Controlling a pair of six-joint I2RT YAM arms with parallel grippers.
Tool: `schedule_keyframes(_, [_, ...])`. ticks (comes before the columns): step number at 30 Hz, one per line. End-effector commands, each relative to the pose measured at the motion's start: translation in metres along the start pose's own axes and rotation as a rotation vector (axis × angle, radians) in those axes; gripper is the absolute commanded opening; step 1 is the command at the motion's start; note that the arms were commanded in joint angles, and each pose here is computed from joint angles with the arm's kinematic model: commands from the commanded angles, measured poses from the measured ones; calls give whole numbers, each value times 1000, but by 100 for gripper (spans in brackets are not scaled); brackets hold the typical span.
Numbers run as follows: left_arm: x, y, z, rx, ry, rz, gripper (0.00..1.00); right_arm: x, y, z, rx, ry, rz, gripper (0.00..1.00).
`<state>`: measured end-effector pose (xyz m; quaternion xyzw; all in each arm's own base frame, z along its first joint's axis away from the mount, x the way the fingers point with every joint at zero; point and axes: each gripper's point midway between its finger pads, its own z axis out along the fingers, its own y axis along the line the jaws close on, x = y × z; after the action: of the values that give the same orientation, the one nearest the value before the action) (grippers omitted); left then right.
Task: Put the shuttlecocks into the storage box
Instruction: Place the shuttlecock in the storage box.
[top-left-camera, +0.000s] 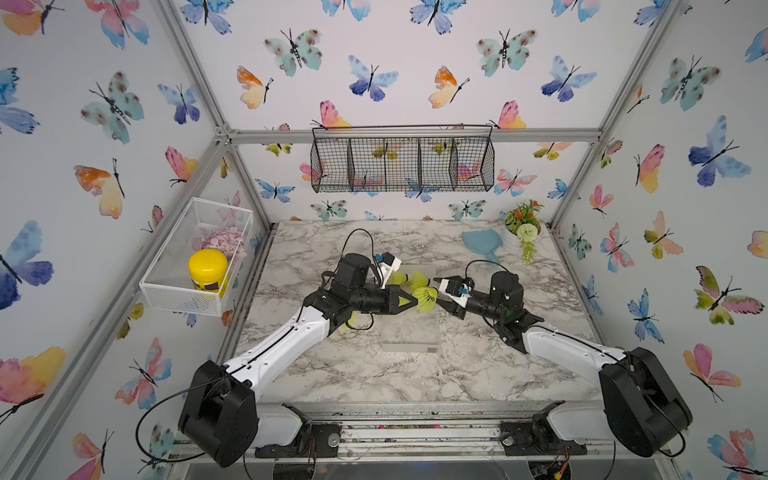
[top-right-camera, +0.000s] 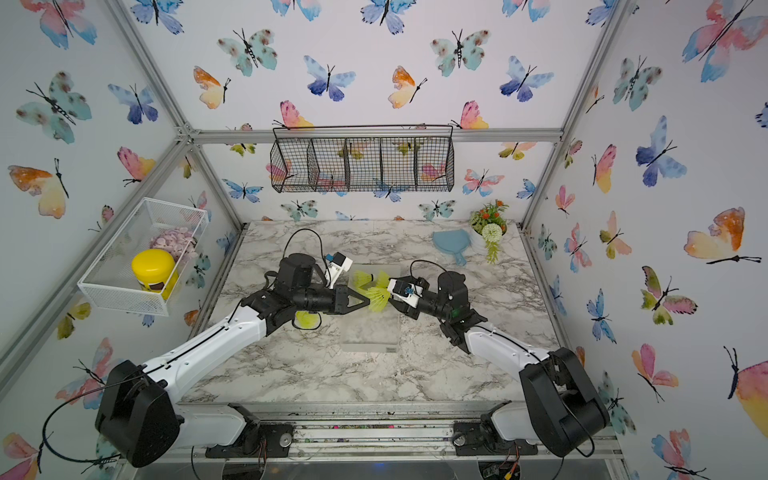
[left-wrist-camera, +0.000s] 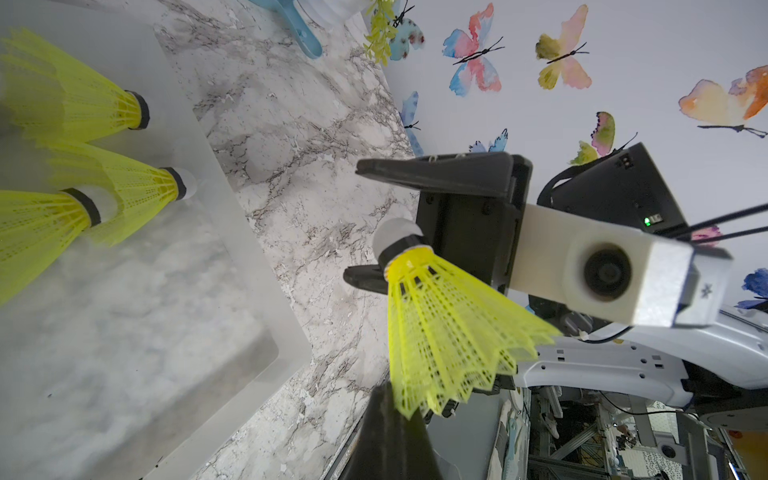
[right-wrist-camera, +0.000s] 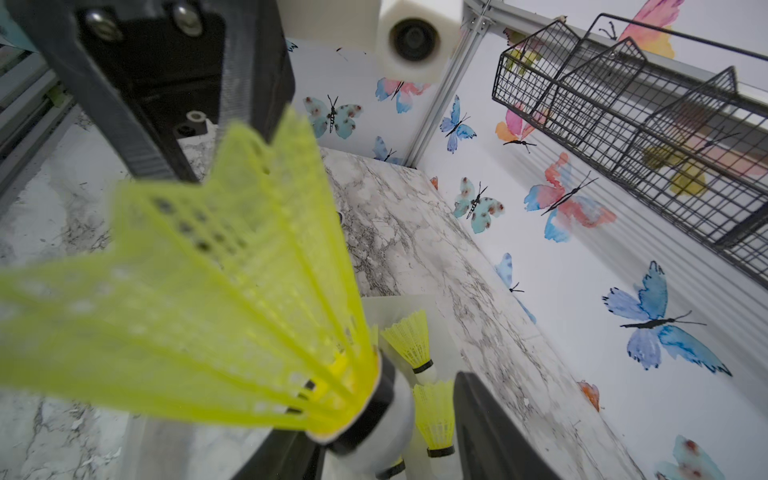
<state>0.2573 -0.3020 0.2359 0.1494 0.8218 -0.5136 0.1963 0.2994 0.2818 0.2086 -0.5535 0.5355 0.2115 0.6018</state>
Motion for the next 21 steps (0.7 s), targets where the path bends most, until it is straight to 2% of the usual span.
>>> schedule_keyframes(1, [-7,-10,2,30,-8,20,0,-18,4,-2,-40,-42,-49,53])
schedule_keyframes(6, [-7,-6,5,17,-10,7,0,-18,8,-4,-49,-34,-62,49])
schedule_keyframes(10, [-7,-5,6,16,-9,5,0,-15,9,-4,-54,-23,-56,31])
schedule_keyframes(13, [-7,-4,6,13,-11,6,0,-12,7,-4,-43,-6,-43,26])
schedule_keyframes(14, [-8,-4,6,5,-14,11,4,-12,7,-5,-40,-1,-40,26])
schedule_keyframes(16, [-13,-2,1,-40,-34,31,32,-9,5,-5,-27,18,-30,26])
schedule_keyframes(18, [-18,1,-5,-97,-62,64,48,-6,4,-6,-25,39,-19,26])
schedule_keyframes(21, [-27,0,-17,-183,-106,162,54,-1,3,-5,-26,71,6,26])
